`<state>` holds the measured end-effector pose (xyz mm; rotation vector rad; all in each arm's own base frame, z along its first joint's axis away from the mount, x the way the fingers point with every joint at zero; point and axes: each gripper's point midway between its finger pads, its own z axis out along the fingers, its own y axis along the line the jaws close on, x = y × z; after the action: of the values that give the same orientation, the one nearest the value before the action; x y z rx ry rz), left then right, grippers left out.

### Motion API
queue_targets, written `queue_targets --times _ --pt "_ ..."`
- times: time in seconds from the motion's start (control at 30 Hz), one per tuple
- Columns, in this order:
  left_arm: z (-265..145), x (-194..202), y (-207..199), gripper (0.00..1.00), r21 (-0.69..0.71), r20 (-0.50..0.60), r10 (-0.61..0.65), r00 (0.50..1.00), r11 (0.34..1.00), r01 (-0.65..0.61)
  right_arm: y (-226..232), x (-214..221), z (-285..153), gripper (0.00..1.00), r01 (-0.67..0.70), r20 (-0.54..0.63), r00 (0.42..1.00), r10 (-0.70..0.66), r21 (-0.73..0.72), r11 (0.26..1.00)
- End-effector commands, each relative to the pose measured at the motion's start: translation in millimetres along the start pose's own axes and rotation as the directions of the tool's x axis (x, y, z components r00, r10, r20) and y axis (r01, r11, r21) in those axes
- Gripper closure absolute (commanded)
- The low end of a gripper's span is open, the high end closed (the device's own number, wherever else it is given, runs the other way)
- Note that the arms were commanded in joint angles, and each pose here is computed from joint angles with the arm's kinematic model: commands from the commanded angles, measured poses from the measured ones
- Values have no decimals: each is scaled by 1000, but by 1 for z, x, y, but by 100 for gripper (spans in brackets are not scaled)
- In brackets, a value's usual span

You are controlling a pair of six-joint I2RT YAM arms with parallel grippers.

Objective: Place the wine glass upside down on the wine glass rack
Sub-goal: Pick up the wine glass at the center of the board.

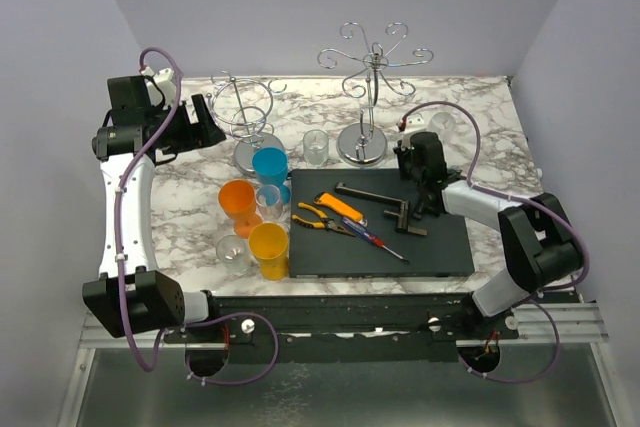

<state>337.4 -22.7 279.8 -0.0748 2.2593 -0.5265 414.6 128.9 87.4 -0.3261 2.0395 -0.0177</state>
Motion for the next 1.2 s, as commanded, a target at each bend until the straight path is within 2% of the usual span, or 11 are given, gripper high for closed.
queue_targets --times 0.0,0.23,0.43,0.73,0.93,1.17 --pt "-8 -17 1 17 -31 65 4 998 1000 -2 2 -40 -18 99 -20 87 996 22 -26 999" --pt "0 -20 11 27 -68 66 -11 998 998 16 16 -71 -50 100 -82 151 984 93 -79 993" --pt "4 -23 8 38 -39 57 -30 998 999 32 27 -84 -85 99 -125 176 974 144 -117 985" --pt "11 -24 2 36 5 49 -60 997 998 59 58 -69 -137 99 -172 89 977 196 -224 959" --pt "23 -46 6 36 8 80 -78 994 997 77 78 -67 -158 99 -168 45 981 188 -281 945" --pt "29 -69 15 54 -29 119 -56 991 998 60 92 -73 -174 99 -161 30 983 179 -313 936"
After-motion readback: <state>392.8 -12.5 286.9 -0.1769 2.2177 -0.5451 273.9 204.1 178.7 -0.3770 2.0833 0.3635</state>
